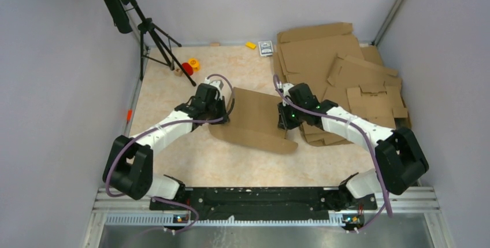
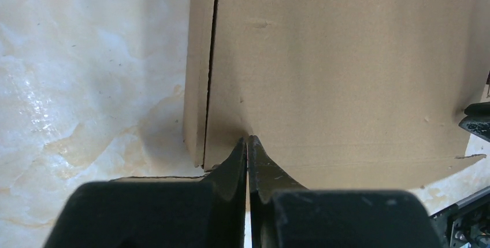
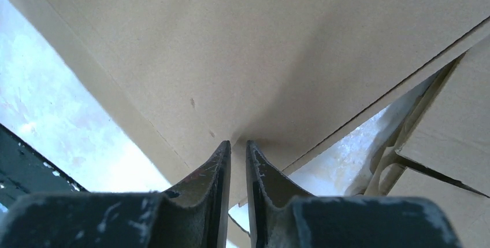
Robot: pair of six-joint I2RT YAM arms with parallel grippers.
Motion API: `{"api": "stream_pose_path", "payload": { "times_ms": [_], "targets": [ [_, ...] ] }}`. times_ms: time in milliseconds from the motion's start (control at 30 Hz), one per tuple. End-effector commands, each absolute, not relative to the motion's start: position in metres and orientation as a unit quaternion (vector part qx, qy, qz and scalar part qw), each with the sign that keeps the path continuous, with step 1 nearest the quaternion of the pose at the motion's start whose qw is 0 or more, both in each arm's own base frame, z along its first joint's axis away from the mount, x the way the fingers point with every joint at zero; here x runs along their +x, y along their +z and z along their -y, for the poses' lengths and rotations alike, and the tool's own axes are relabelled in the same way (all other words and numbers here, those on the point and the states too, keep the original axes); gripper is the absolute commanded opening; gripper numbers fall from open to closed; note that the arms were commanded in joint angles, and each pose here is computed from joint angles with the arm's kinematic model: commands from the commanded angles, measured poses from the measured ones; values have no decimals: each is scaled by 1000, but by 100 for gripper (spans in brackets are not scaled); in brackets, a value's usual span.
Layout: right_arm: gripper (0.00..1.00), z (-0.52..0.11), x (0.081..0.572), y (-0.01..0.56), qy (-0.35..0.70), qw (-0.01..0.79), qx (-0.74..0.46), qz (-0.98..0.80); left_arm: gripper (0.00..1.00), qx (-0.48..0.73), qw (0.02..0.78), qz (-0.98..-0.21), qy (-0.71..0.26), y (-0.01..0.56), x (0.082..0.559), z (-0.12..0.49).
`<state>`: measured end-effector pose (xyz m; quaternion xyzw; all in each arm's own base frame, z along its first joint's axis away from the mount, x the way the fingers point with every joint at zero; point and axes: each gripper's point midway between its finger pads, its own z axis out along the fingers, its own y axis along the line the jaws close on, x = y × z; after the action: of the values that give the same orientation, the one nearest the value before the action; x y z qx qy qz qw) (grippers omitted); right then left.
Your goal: Fold the paper box
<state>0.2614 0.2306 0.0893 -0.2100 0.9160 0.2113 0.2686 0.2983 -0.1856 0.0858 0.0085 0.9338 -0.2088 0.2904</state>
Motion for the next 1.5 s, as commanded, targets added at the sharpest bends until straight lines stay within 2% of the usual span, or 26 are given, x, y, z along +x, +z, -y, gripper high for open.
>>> {"api": "stream_pose_path", "payload": {
  "times_ms": [0, 200, 267, 467, 667, 933, 1267, 1467],
  "targets": [
    [14, -236, 277, 118, 217, 306, -207, -904, 0, 7, 307, -924, -229, 100, 302, 190],
    [11, -236, 275, 133, 224, 318, -208, -897, 0, 20, 337, -906, -254, 135, 298, 193],
    [11, -235, 271, 123, 226, 310, -205, -900, 0, 18, 340, -908, -243, 128, 297, 189],
    [0, -229, 247, 75, 233, 258, -193, -918, 0, 8, 301, -924, -235, 89, 288, 186],
    [0, -225, 245, 74, 224, 254, -194, -921, 0, -2, 291, -929, -228, 79, 283, 183],
    [0, -222, 253, 125, 226, 316, -195, -901, 0, -7, 353, -908, -226, 120, 287, 173],
    [0, -217, 238, 75, 216, 256, -194, -922, 0, -16, 329, -924, -194, 76, 289, 166],
    [0, -214, 257, 110, 207, 303, -186, -911, 0, -21, 328, -929, -169, 71, 288, 157]
  ]
}}
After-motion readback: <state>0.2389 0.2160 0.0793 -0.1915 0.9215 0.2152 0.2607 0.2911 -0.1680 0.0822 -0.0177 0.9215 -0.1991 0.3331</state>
